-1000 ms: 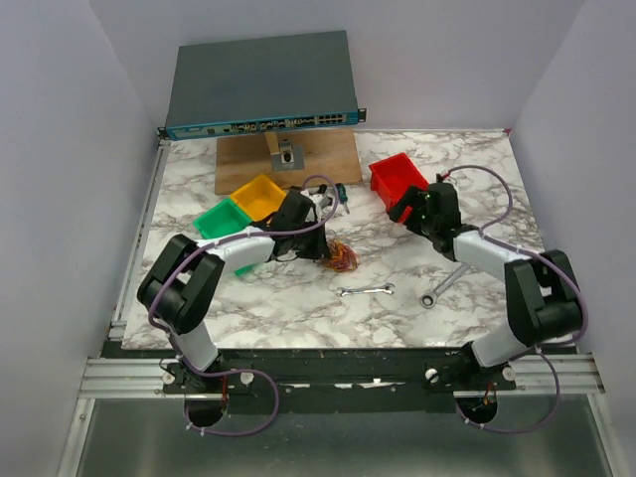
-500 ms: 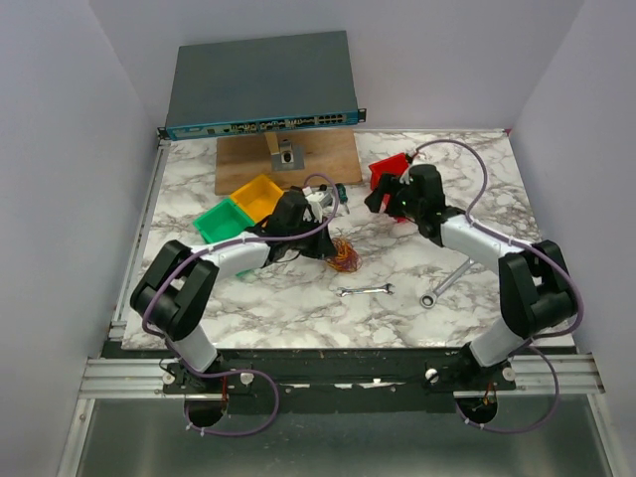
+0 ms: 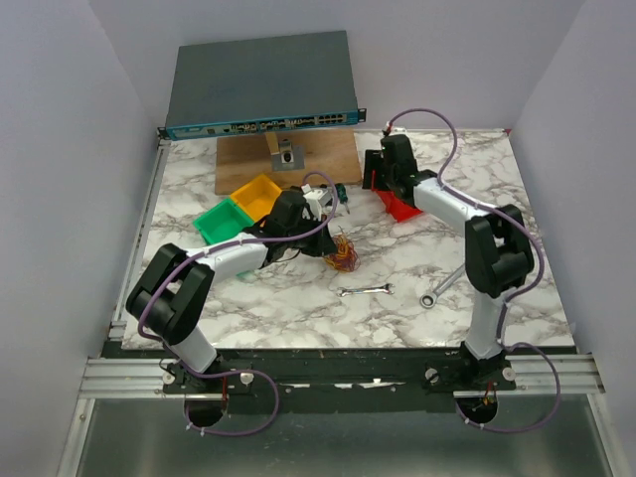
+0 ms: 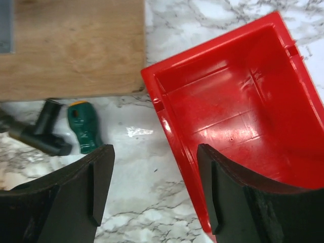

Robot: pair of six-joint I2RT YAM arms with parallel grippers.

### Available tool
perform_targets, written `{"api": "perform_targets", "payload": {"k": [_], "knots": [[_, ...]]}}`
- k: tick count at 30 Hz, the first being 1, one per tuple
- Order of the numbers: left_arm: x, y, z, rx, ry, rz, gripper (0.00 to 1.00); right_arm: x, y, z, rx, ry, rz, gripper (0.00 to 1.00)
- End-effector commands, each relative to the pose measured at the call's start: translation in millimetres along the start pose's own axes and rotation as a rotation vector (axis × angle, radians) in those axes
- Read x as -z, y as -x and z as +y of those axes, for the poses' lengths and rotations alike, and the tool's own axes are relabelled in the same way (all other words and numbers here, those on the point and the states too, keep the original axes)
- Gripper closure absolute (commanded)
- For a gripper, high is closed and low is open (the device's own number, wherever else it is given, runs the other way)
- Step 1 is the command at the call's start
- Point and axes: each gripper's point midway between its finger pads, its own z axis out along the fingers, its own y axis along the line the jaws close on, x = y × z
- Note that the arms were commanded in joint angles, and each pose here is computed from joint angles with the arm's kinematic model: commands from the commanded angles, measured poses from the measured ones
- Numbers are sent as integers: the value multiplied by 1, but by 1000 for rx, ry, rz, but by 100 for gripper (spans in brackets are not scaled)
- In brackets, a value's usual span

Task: Untangle the cables

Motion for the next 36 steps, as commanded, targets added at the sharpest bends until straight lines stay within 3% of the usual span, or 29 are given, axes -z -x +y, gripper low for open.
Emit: {"api": "perform_targets", "payload": {"k": [1,4,8,14,18,22,23,26,29,36], "knots": [[6,8,-8,-36,-21,-39,100,-22,-25,-19,36,-105,98,29],[7,8,-8,-36,-21,-39,100,-34,-32,-29,-26,-158,124,36],[7,9,-7,-35,-22,-40,100,-44,-34,-49,-213,-165,147,54],[6,8,-9,-31,-31,-36,100,-50,-9,-76,-519,-109,78,64],[6,8,-9,-31,-32,-37,100,-52,12,-79,-574,-100,34,66],[6,8,-8,-30,-31,-35,100,-52,26,-72,-559,-63,38,46],[7,8,-9,-31,-33,-35,100,-50,28,-72,-548,-66,41,36],[7,9,-10,-35,-38,-41,100,-35,37,-74,-501,-68,20,28],[8,10,-12,-41,-49,-45,100,-9,36,-69,-413,-22,25,25],[8,10,-21,-45,-100,-47,100,70,-27,6,-169,377,71,25]]}}
